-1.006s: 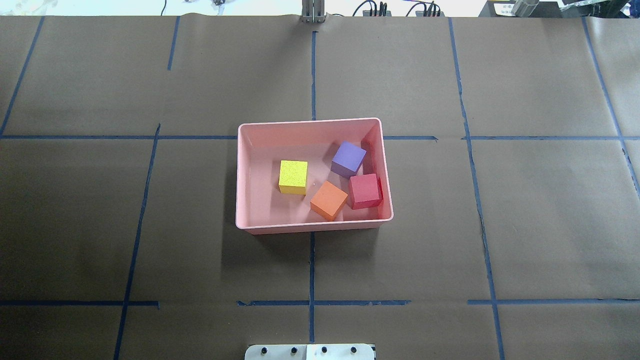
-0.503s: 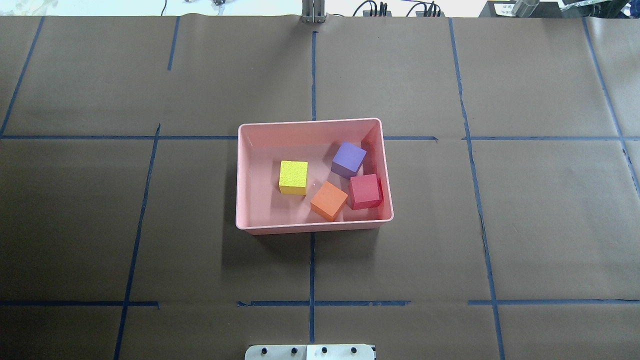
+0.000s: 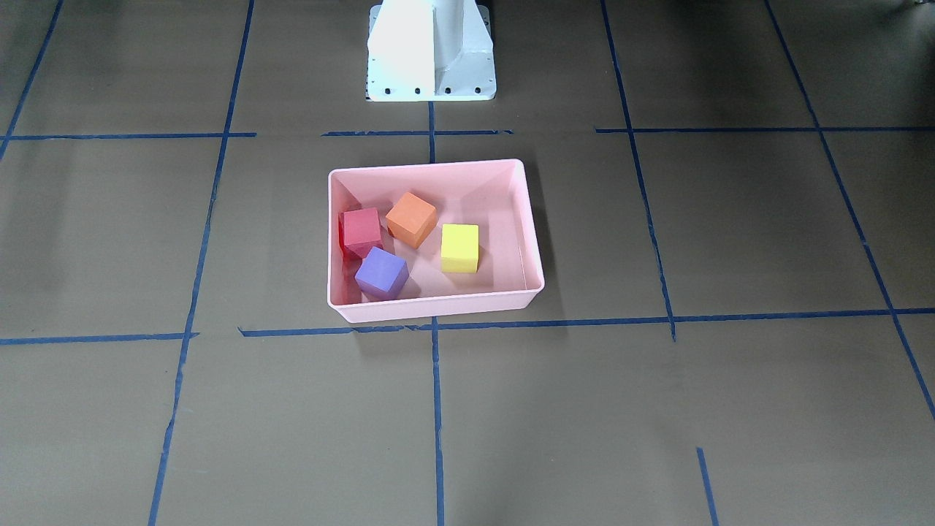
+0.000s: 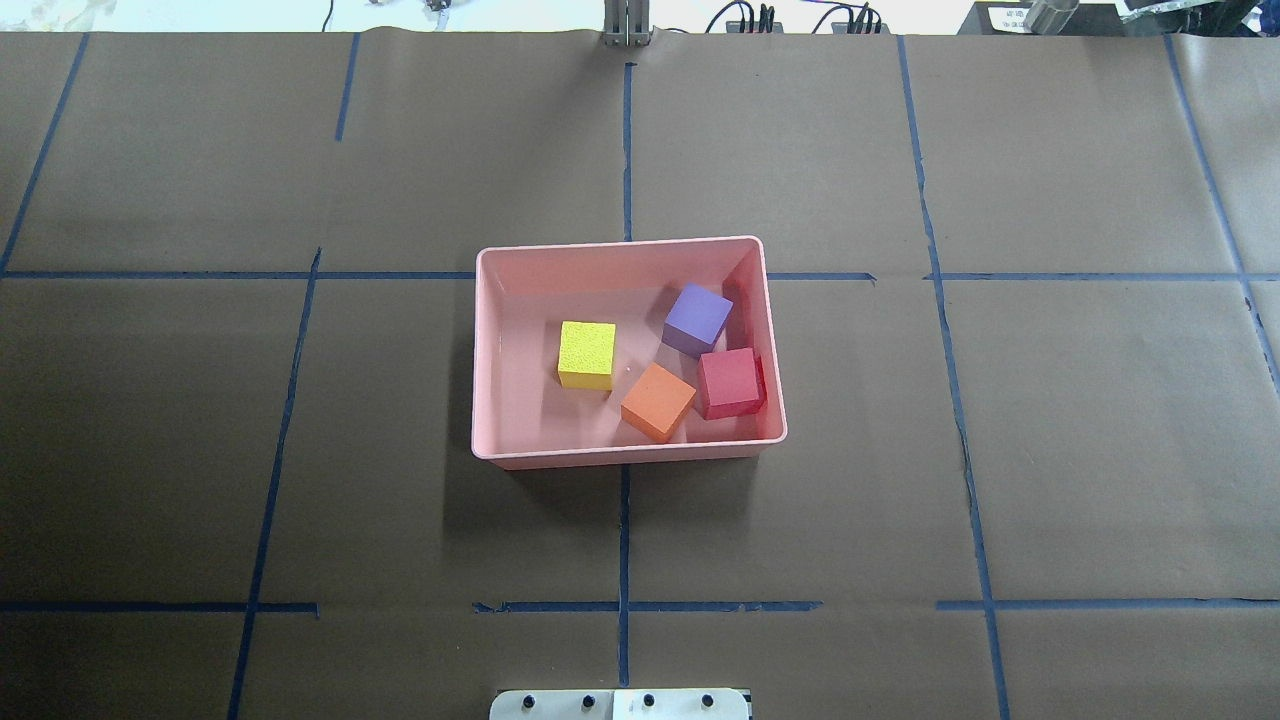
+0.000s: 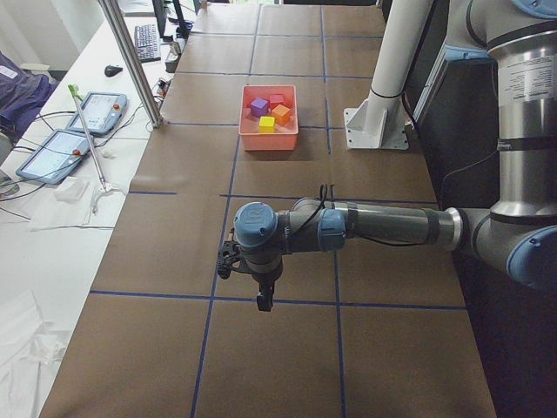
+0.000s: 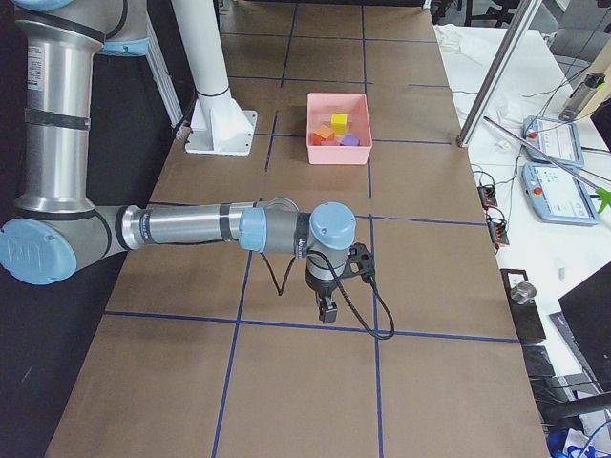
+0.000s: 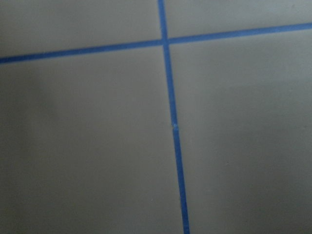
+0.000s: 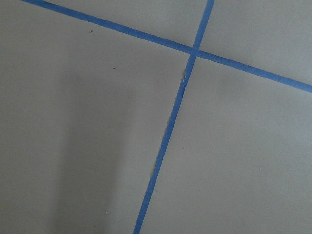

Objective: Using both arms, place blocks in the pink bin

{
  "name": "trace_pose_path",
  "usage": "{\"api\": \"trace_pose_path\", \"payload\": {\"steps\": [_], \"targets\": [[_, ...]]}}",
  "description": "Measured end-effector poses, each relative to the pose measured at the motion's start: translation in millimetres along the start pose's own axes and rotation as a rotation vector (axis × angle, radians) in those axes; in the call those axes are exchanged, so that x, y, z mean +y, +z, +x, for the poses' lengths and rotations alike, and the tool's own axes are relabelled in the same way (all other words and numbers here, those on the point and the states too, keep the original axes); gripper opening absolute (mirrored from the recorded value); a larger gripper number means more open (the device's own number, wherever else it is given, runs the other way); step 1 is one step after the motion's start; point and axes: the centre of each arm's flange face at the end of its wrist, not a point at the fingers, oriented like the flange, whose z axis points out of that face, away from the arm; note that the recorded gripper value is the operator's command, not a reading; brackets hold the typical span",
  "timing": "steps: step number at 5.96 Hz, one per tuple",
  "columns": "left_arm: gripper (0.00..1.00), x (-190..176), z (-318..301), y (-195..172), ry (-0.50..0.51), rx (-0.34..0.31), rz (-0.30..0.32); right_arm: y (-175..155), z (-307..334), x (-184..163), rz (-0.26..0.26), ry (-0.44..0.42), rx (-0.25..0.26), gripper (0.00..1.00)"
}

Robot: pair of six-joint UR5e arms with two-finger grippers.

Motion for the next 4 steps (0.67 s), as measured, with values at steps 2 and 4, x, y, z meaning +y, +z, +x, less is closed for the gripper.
{"api": "trace_pose_path", "payload": {"steps": [2,4], "targets": [[1.0,-0.4,3.6,-4.0,0.007,-0.003,0.007,0.1,-0.4,-0.2,0.001,0.001,-0.003,1.0],[1.0,-0.5,4.5,-4.9,0.009,-0.003,0.008,0.5,-0.4,-0.2,0.001,0.0,-0.007,1.0]]}}
